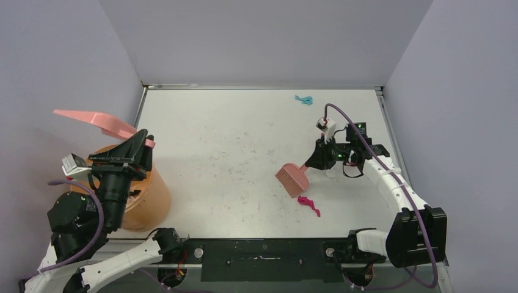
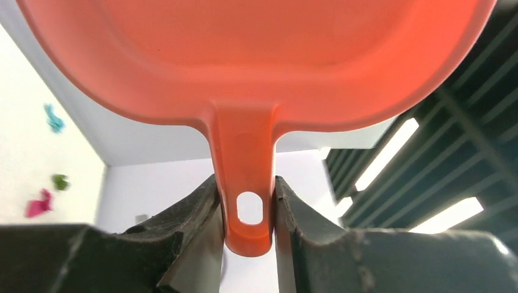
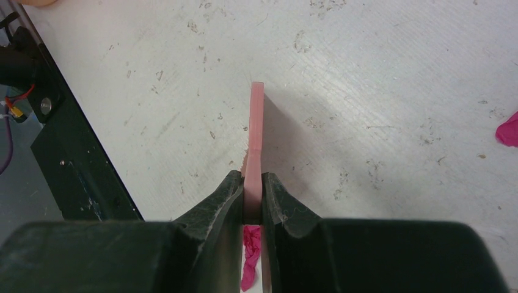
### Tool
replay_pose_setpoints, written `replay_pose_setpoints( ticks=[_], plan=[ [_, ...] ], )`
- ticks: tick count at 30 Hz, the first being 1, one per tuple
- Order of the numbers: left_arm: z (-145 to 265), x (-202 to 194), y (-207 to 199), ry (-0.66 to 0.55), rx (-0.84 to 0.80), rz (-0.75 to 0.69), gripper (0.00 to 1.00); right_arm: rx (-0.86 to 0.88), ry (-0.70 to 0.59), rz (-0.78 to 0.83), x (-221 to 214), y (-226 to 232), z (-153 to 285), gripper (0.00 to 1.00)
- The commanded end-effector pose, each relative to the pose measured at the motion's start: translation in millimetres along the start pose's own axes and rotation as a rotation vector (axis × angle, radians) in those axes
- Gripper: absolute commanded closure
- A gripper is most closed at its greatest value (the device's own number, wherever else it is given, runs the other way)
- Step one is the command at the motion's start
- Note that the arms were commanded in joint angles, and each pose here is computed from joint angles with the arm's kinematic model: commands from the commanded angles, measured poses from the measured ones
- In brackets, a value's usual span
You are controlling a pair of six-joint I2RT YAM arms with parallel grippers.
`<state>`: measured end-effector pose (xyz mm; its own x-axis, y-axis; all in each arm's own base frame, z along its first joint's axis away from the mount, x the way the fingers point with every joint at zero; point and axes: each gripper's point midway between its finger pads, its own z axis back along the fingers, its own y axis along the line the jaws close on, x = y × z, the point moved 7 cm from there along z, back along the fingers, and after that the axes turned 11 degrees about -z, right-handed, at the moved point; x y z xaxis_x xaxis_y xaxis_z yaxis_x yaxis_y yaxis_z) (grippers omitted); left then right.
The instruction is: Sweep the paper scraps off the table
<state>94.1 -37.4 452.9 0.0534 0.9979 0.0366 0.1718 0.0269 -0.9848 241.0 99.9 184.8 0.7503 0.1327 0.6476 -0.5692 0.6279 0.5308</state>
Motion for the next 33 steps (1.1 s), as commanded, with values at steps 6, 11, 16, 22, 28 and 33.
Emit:
replay_pose_setpoints(
  ticks=[6,11,16,22,28,33],
  plan=[
    [-51,-87,-6,0.237,0.121,-0.747,1.0,0.041,-0.088,0.039,5,5,20,0.95],
    [-76,-142,21,0.436,0.185,-1.049,1.0,0.007,-0.111,0.058,5,7,29,0.95],
    [-94,-188,50,0.667,0.202,-1.325,1.0,0.01,-0.103,0.045,5,7,29,0.95],
    [-91,-208,88,0.859,0.264,-1.441,1.0,0.021,-0.099,0.039,4,6,29,0.95],
    [-57,-213,136,1.125,0.349,-1.507,1.0,0.032,-0.147,-0.012,10,-3,37,0.95],
    [-13,-214,174,1.369,0.395,-1.593,1.0,0.028,-0.159,-0.031,24,-10,58,0.95]
  ],
)
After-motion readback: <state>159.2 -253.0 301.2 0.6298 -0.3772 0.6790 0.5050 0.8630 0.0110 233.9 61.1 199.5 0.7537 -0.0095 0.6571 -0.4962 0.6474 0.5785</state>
